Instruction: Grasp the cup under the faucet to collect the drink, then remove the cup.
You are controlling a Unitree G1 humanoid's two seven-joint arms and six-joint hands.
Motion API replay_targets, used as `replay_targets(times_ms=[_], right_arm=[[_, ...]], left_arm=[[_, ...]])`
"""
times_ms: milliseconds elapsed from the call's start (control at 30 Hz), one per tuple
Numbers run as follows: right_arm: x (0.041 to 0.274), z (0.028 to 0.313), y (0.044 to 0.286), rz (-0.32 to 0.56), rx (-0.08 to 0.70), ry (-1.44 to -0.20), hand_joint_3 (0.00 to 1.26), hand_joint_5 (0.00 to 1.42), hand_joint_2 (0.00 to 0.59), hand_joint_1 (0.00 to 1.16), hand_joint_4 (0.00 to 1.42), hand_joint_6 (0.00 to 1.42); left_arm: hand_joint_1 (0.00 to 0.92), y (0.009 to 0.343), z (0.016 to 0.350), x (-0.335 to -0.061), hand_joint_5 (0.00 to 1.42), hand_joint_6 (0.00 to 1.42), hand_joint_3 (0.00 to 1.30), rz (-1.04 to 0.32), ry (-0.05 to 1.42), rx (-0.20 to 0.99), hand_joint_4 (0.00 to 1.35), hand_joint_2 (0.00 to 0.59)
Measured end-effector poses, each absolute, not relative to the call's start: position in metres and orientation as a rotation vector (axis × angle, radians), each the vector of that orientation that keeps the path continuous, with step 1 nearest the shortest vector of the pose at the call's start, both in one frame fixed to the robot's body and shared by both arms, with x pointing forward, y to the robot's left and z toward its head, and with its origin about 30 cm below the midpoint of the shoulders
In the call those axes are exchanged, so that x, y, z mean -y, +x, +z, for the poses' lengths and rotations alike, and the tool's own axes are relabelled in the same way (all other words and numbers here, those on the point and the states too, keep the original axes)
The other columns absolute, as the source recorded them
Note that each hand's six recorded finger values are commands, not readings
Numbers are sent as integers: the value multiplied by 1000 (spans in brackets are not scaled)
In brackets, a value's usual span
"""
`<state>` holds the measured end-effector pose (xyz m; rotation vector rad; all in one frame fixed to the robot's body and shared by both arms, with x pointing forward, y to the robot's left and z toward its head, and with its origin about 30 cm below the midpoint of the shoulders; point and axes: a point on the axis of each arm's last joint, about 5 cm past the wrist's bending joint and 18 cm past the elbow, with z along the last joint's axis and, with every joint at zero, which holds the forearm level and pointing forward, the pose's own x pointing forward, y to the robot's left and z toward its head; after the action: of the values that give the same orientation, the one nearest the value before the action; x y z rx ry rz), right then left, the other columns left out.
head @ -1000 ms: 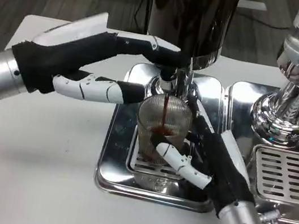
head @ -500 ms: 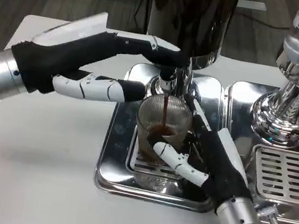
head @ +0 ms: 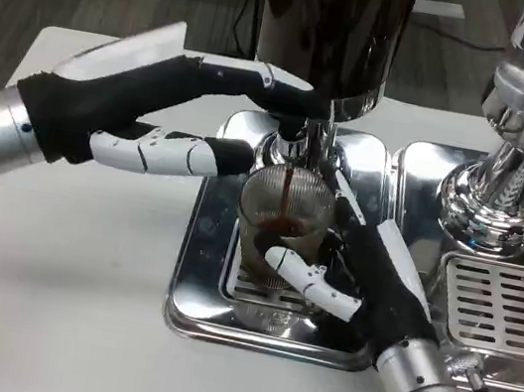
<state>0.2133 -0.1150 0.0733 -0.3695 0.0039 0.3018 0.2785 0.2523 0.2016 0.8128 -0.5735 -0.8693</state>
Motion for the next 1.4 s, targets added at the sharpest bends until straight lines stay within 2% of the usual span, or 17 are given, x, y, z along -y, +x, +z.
replay_targets(times_ms=[1000, 1333, 1400], right_arm=[[113, 75, 217, 301, -4, -383, 0, 13, 164, 635, 0, 247], [111, 75, 218, 289, -6, -375, 0, 51, 160, 641, 0, 269], [110, 75, 218, 285, -6, -375, 0, 104, 171, 637, 0, 298]], left_arm=[[0, 278, 202, -253, 299, 260, 291, -870, 815, 566, 275, 191], [0, 278, 203, -253, 300, 260, 291, -871, 816, 563, 279, 192], [0, 278, 203, -253, 300, 260, 291, -871, 815, 562, 279, 192]])
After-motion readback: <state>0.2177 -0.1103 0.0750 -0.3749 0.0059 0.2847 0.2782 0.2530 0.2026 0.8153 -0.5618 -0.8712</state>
